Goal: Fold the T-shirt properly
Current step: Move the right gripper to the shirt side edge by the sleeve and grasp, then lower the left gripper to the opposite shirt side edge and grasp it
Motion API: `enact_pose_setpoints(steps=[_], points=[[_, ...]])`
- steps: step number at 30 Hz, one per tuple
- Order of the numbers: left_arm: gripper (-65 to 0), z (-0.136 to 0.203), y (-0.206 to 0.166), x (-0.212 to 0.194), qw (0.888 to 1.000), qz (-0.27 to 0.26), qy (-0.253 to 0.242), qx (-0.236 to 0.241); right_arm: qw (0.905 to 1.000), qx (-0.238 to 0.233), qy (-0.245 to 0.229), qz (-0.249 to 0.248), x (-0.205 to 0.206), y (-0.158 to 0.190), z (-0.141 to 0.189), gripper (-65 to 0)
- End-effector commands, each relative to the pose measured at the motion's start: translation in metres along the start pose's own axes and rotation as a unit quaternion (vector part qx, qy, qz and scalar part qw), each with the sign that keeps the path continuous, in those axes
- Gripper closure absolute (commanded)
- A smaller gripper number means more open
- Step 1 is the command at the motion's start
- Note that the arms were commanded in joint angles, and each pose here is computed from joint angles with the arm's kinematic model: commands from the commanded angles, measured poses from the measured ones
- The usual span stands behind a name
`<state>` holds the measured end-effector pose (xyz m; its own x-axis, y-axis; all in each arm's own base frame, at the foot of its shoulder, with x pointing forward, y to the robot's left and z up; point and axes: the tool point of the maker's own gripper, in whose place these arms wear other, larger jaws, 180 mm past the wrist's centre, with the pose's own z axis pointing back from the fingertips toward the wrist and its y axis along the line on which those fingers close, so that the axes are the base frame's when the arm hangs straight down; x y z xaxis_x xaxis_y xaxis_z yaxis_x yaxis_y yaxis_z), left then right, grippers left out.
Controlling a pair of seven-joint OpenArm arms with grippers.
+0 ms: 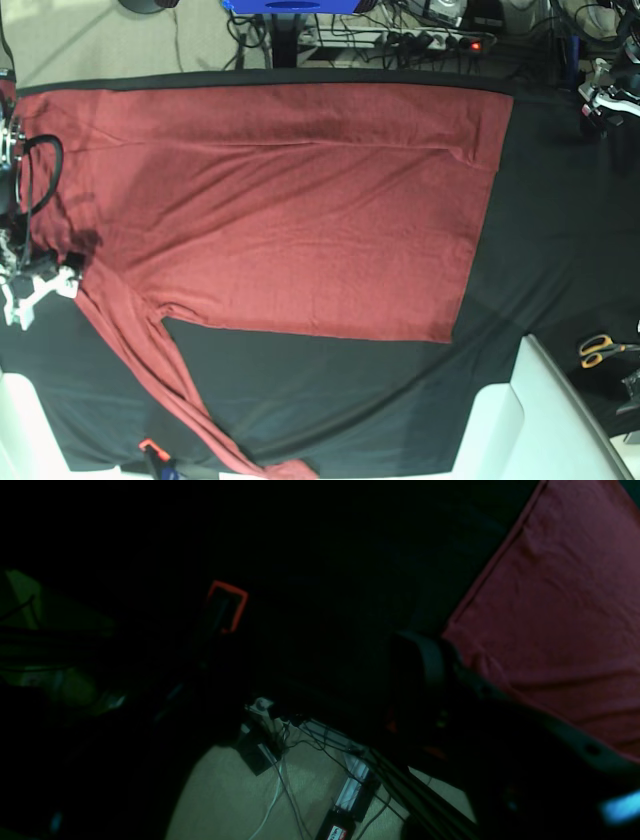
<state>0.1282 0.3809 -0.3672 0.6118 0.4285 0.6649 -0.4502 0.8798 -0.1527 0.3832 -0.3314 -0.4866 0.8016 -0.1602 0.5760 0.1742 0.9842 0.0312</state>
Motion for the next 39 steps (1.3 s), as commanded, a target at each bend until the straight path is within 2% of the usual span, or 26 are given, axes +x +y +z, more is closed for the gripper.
enact_pose_setpoints(steps=[1, 12, 14, 20, 22, 25, 30, 32, 36, 39], points=[[-41.8, 0.004, 0.004, 0.010, 1.000, -0.007, -0.016, 0.002, 0.9995, -0.004, -0.032, -0.001, 0.029, -0.006, 0.005, -56.0], [-41.8, -0.004, 0.012, -0.004, 1.000, 0.013, 0.002, 0.004, 0.9994, -0.003, -0.033, -0.002, 0.029, -0.005, 0.005, -55.2], [-41.8, -0.003, 0.011, -0.002, 1.000, 0.011, 0.000, 0.003, 0.9995, -0.003, -0.032, -0.002, 0.028, -0.006, 0.005, -48.8], [-41.8, -0.005, 0.010, 0.002, 1.000, 0.010, -0.004, 0.001, 0.9995, -0.002, -0.033, -0.003, 0.028, -0.005, 0.005, -10.2], [-41.8, -0.009, 0.005, 0.011, 1.000, 0.012, -0.016, -0.005, 0.9995, -0.002, -0.033, -0.003, 0.028, -0.005, 0.005, -0.5], [-41.8, -0.019, -0.008, 0.030, 0.999, -0.006, -0.025, -0.023, 0.9995, -0.002, -0.033, -0.003, 0.028, -0.005, 0.005, -0.6], [-42.6, -0.062, -0.070, 0.069, 0.991, -0.104, -0.014, -0.081, 0.9995, -0.002, -0.033, -0.002, 0.028, -0.005, 0.005, -0.6], [-42.8, -0.084, -0.081, 0.081, 0.991, -0.102, -0.001, -0.086, 0.9995, -0.002, -0.033, -0.003, 0.028, -0.005, 0.005, -0.6], [-42.8, -0.148, -0.108, 0.091, 0.991, -0.052, 0.077, -0.097, 0.9995, -0.002, -0.032, -0.003, 0.028, -0.004, 0.005, -0.6], [-42.8, -0.183, -0.148, 0.100, 0.984, -0.098, 0.100, -0.106, 0.9995, -0.002, -0.031, -0.003, 0.028, -0.004, 0.005, -0.6]])
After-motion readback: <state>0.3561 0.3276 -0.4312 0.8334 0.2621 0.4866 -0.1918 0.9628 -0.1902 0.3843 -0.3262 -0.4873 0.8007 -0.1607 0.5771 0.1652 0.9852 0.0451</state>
